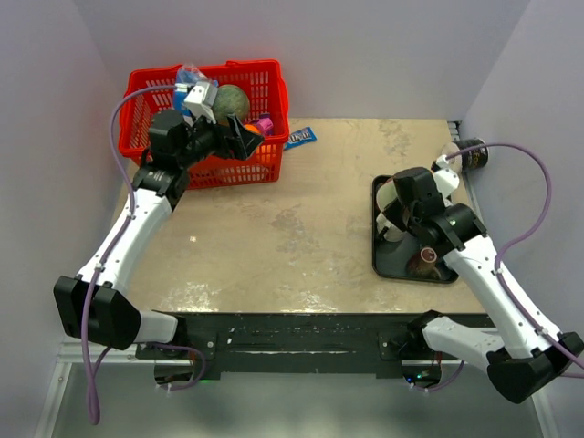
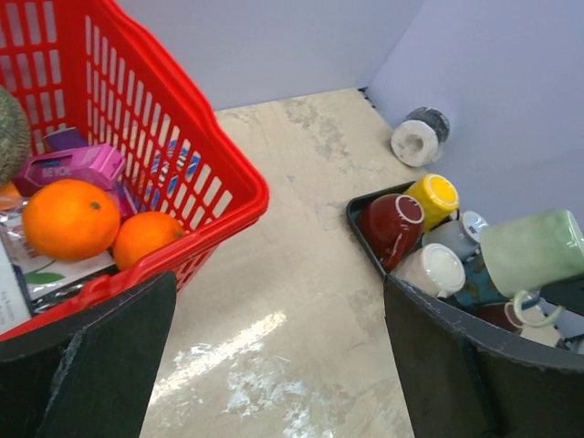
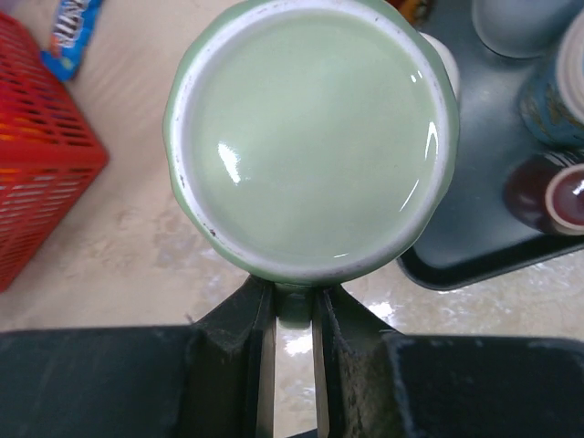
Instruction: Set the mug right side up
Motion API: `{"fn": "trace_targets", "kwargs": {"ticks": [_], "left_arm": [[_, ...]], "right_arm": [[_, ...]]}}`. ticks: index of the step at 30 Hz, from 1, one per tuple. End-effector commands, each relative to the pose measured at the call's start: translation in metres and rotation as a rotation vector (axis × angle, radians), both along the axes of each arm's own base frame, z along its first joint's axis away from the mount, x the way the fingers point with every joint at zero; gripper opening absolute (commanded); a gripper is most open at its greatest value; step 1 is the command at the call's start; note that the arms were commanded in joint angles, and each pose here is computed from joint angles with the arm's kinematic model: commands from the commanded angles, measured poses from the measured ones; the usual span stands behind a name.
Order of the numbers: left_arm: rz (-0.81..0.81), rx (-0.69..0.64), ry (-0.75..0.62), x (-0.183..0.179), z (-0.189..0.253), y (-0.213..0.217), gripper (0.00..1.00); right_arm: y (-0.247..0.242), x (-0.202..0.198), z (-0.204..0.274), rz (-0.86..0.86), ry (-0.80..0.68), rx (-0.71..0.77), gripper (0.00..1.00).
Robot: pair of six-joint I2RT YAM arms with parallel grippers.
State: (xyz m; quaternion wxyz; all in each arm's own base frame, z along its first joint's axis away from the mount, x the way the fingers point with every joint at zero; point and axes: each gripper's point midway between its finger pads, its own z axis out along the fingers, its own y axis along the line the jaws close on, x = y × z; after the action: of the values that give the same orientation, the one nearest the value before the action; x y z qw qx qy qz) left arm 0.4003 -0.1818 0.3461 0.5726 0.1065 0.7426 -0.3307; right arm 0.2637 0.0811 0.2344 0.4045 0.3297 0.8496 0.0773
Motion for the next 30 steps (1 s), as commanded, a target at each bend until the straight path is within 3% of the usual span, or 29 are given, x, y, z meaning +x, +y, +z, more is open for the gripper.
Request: {"fn": "trace_targets", "kwargs": {"ticks": [1,12,17,19,24,30], "left_arm": [[-0.095,-0.080,-0.111,-0.018,0.039,-0.018,0.99],[-0.371,-0.266,-0.171,-0.071,0.056,-0.080,0.99],[-0.450,-0.386,-0.179,-0.092,0.070,-0.108,0.99],[-0.466,-0.457,-0.162,-0.097,0.075,-0.112,0.99],[-0.418,-0.635,-0.276,-0.112,0.106,-0.098,0.99],[-0.376,-0.657,-0.232,-0.106,0.110,-0.097,0.99]], "right_arm": [[0.021,0.029,0.073,0.072,-0.226,0.092,0.00],[0.098,0.065,0.197,0.431,-0.683,0.293,0.00],[0.134,0.059,0.222,0.591,-0.763,0.435,0.00],[0.145,0.059,0.238,0.629,-0.814,0.514,0.00],[0.164,0.048,0.270,0.733,-0.901,0.671,0.00],[0.170,0.043,0.293,0.783,-0.958,0.720,0.00]]}}
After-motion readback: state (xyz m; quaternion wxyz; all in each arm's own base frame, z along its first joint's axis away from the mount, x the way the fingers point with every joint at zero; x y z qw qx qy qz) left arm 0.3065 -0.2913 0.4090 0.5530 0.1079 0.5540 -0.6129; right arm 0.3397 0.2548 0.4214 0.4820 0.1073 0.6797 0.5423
